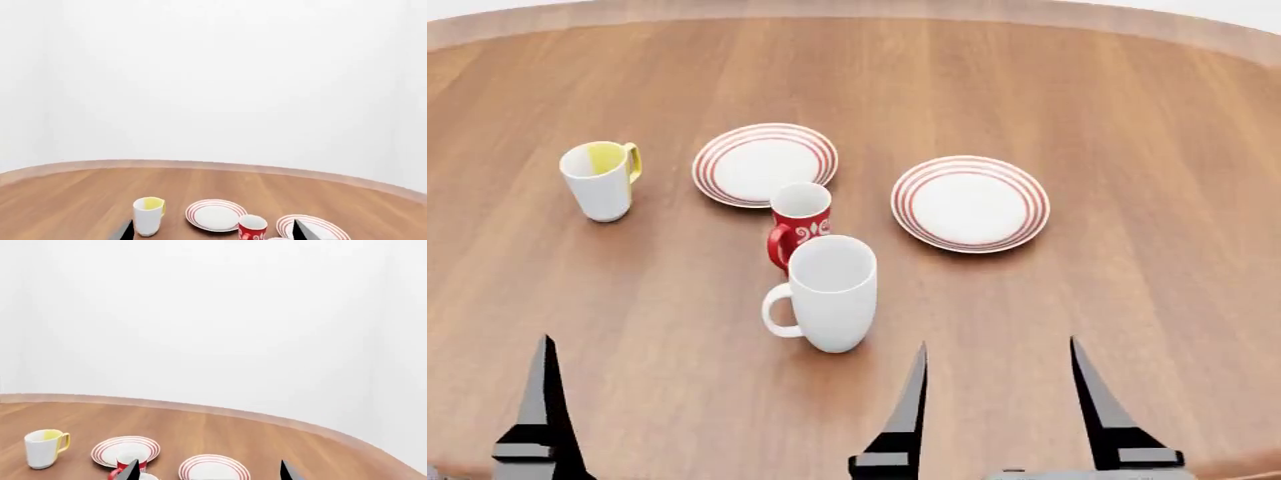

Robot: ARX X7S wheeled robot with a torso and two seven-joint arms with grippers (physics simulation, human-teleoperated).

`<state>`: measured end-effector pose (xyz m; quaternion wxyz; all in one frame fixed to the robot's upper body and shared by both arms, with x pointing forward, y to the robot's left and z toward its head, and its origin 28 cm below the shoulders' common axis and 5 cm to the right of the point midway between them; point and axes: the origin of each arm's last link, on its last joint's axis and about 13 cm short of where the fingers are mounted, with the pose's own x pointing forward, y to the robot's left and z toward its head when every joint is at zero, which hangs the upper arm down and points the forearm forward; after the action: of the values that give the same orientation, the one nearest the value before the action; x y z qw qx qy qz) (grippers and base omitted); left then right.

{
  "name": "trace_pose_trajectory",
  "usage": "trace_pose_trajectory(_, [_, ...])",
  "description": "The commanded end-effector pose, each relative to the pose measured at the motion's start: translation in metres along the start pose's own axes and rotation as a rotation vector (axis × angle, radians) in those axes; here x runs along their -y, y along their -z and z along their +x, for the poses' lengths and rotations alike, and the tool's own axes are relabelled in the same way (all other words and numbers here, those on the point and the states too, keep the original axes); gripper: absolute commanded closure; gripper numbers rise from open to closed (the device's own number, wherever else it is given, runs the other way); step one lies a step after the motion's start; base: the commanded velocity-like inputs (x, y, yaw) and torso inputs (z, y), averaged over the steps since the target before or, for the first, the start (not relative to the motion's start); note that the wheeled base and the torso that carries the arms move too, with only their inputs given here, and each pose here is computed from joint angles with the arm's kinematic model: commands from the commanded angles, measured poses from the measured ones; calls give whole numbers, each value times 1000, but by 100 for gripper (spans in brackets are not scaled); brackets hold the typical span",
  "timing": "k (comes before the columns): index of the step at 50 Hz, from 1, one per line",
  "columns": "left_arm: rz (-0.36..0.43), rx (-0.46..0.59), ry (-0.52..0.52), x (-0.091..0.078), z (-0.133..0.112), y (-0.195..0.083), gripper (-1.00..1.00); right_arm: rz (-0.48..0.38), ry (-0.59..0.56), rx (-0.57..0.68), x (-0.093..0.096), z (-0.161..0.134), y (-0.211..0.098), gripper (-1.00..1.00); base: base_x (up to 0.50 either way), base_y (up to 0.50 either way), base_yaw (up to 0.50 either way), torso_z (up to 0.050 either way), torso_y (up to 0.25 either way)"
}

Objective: Put the white mug on the left plate.

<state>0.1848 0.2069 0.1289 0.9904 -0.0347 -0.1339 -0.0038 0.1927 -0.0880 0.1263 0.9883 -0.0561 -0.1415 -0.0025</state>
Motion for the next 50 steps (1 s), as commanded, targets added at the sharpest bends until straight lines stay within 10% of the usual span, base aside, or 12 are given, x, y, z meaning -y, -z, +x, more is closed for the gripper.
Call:
trace_pose_trajectory(1, [-24, 101, 18, 3, -10, -40, -100, -25, 1, 95, 0, -5, -34, -100, 0, 0, 0, 0, 0])
trace_pose_trajectory(17, [-43, 96, 30, 3, -11, -42, -100, -15, 19, 100, 0, -4, -39, -100, 25, 0, 0, 0, 0])
trace_pose_trajectory(50, [-34, 93, 53, 6, -15, -42, -100, -6, -9, 83, -2, -4, -39, -100, 496, 0, 0, 0, 0])
